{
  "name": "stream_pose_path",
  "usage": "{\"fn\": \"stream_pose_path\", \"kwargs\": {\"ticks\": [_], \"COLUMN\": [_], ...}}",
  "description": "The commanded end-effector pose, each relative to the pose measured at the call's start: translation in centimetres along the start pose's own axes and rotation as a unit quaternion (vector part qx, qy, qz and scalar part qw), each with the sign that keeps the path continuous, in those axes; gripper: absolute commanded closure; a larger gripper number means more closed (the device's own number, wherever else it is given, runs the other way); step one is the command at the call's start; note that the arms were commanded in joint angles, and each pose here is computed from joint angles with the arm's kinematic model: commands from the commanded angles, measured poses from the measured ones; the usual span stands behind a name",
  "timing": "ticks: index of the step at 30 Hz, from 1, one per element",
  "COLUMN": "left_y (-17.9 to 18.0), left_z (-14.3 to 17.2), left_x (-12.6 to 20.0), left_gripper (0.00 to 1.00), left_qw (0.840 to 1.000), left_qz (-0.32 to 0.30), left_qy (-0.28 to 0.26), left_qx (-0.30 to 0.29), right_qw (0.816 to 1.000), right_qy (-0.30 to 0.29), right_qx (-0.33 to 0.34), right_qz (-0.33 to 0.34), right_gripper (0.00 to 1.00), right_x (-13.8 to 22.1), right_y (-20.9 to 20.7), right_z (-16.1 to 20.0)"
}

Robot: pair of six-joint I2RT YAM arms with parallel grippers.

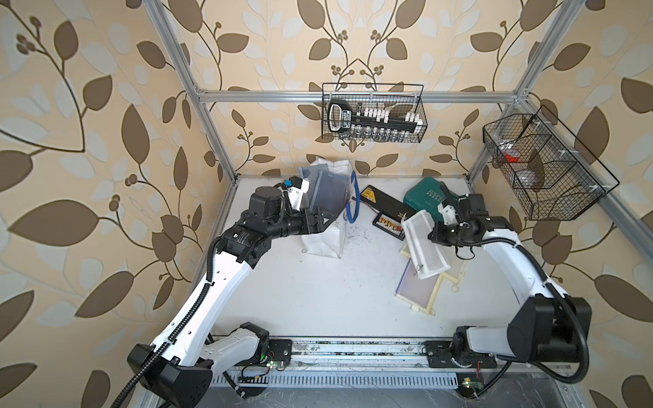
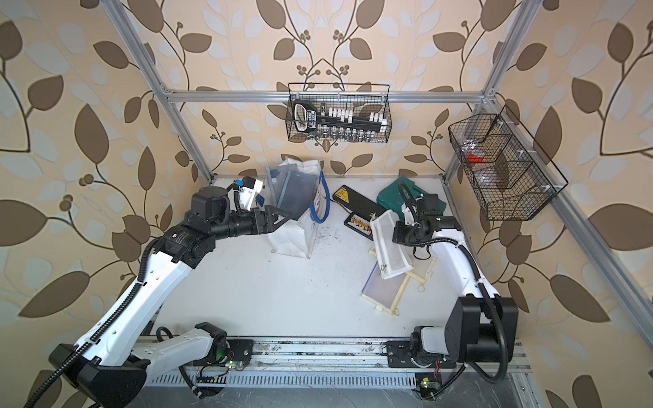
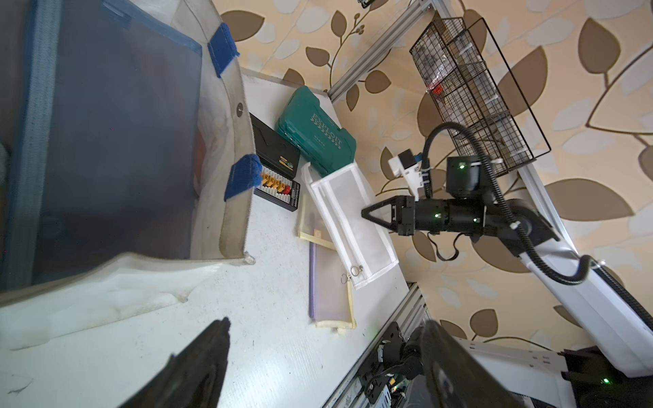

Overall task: Put the pencil pouch into the canvas bag
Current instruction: Pick up the pencil pouch.

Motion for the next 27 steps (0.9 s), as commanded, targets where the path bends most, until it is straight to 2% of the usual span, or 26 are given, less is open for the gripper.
{"fn": "stream_pose_path", "kwargs": {"ticks": [1, 2, 10, 15, 20, 22, 23, 25, 27], "left_y": [-1.4, -1.6, -3.8, -4.7, -4.7, -4.7, -4.8, -4.8, -4.9], "left_z": [0.4, 0.6, 1.9, 2.5, 2.4, 2.2, 2.1, 2.0, 1.9], "left_x": [-0.8, -1.3, -5.6, -8.6, -10.3, -10.5, -10.5, -10.3, -9.8], "left_gripper": [0.06, 0.02, 0.01, 0.01, 0.02, 0.11, 0.22, 0.52, 0.75], "left_qw": [0.999, 0.999, 0.995, 0.992, 0.992, 0.992, 0.992, 0.993, 0.994], "left_qz": [0.033, 0.039, 0.065, 0.079, 0.086, 0.09, 0.092, 0.092, 0.091], "left_qy": [0.016, 0.022, 0.068, 0.094, 0.086, 0.078, 0.072, 0.063, 0.054], "left_qx": [0.007, 0.007, 0.014, 0.022, 0.035, 0.041, 0.042, 0.04, 0.035], "right_qw": [0.998, 0.997, 0.97, 0.952, 0.939, 0.936, 0.934, 0.934, 0.935], "right_qy": [-0.011, -0.02, -0.087, -0.103, -0.112, -0.112, -0.112, -0.109, -0.108], "right_qx": [-0.007, -0.008, -0.015, -0.009, -0.003, -0.003, -0.004, -0.005, -0.006], "right_qz": [-0.063, -0.08, -0.225, -0.289, -0.326, -0.334, -0.339, -0.339, -0.337], "right_gripper": [1.0, 1.0, 1.0, 1.0, 1.0, 1.0, 1.0, 1.0, 1.0], "right_x": [3.1, 3.9, 8.3, 8.9, 8.8, 8.6, 8.5, 8.2, 8.0], "right_y": [3.0, 3.9, 10.5, 14.4, 16.9, 17.4, 17.6, 17.7, 17.7], "right_z": [-0.2, -0.5, -2.7, -3.5, -3.7, -3.6, -3.6, -3.5, -3.4]}}
Point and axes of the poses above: each gripper's point midway between its finger pads, its own x axis back along the fingers, its own y axis along the line the jaws close on, z = x × y, the point moved 6 cm from there along x, back along the fingers, and after that the axes turned 10 degrees about x, right-handed, at the moved point
